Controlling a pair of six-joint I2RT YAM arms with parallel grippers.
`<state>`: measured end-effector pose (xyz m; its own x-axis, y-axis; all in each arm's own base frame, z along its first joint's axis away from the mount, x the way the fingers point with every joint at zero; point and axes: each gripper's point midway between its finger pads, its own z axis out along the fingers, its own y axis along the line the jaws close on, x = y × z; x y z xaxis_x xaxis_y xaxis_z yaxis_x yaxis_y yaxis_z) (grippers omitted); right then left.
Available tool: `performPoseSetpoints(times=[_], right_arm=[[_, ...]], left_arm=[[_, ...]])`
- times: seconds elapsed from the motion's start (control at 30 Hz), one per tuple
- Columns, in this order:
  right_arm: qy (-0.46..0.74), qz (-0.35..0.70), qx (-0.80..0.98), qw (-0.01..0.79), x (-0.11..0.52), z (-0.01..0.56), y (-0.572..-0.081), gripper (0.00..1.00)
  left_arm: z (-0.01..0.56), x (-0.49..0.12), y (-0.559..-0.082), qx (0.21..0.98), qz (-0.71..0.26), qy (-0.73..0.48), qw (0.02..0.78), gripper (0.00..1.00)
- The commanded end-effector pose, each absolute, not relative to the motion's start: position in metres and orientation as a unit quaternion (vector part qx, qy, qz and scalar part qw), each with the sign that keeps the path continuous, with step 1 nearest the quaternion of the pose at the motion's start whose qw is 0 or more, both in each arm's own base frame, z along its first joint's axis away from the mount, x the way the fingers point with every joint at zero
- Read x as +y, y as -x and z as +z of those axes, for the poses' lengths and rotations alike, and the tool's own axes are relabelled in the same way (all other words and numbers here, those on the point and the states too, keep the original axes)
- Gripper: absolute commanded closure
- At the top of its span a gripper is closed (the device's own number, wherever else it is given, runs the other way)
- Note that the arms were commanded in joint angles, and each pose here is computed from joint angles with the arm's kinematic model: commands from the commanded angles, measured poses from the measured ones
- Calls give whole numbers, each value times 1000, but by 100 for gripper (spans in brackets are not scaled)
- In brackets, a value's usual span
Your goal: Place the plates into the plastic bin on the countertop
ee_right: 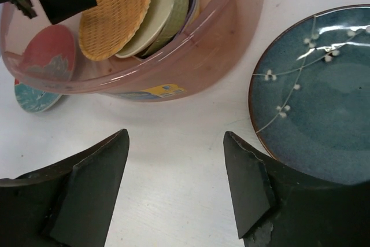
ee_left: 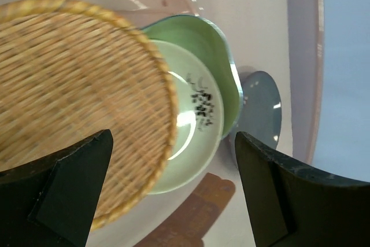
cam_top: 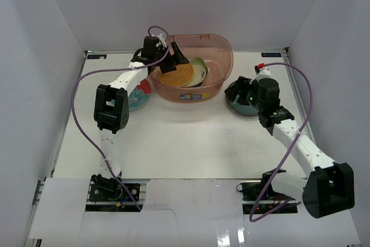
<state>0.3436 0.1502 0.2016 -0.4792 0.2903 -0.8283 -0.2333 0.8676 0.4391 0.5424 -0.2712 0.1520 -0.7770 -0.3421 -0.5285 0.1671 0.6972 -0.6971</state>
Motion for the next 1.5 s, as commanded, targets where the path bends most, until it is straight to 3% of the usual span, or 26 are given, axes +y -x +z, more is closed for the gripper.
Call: performPoseSetpoints(times=[0.0, 0.2, 0.27, 0.37, 0.53, 0.6, 0.83, 0.9, 1.07, 1.1, 1.13, 1.27, 1.47], right_arm=[[-39, 227, 815, 532, 132, 211, -357, 26], [-134, 171, 814, 538, 76, 191, -360, 3], [-187, 161, 817, 522, 45, 169, -355, 2], [-268, 189, 807, 492, 11, 136, -345, 2], [-338, 252, 780, 462, -3, 103, -345, 5], [-359, 259, 784, 436, -5, 82, -344, 8], [-391, 357, 741, 413, 11, 58, -363, 35], [-417, 372, 720, 412, 9, 53, -372, 37], [-460, 380, 687, 415, 0, 46, -385, 71], [-466, 372, 681, 425, -5, 48, -386, 83], [-472, 366, 678, 427, -6, 47, -382, 87], [-463, 342, 663, 479, -20, 78, -378, 92], [-336, 304, 626, 635, -33, 233, -390, 92]], left_arm=[[257, -294, -526, 809, -420, -19, 410, 2], [279, -285, -493, 805, -422, -27, 416, 2], [305, -276, -476, 794, -416, -32, 441, 2], [297, -259, -456, 802, -390, -16, 452, 2], [290, -215, -408, 808, -329, 10, 488, 2], [294, -194, -391, 802, -306, 37, 511, 2], [198, -149, -328, 854, -234, 86, 457, 2], [178, -136, -317, 866, -207, 100, 444, 2], [146, -113, -299, 882, -158, 124, 426, 2], [147, -112, -299, 881, -157, 126, 428, 2], [147, -113, -300, 881, -156, 127, 428, 2], [149, -119, -305, 879, -171, 134, 424, 2], [156, -124, -304, 876, -162, 117, 438, 2]])
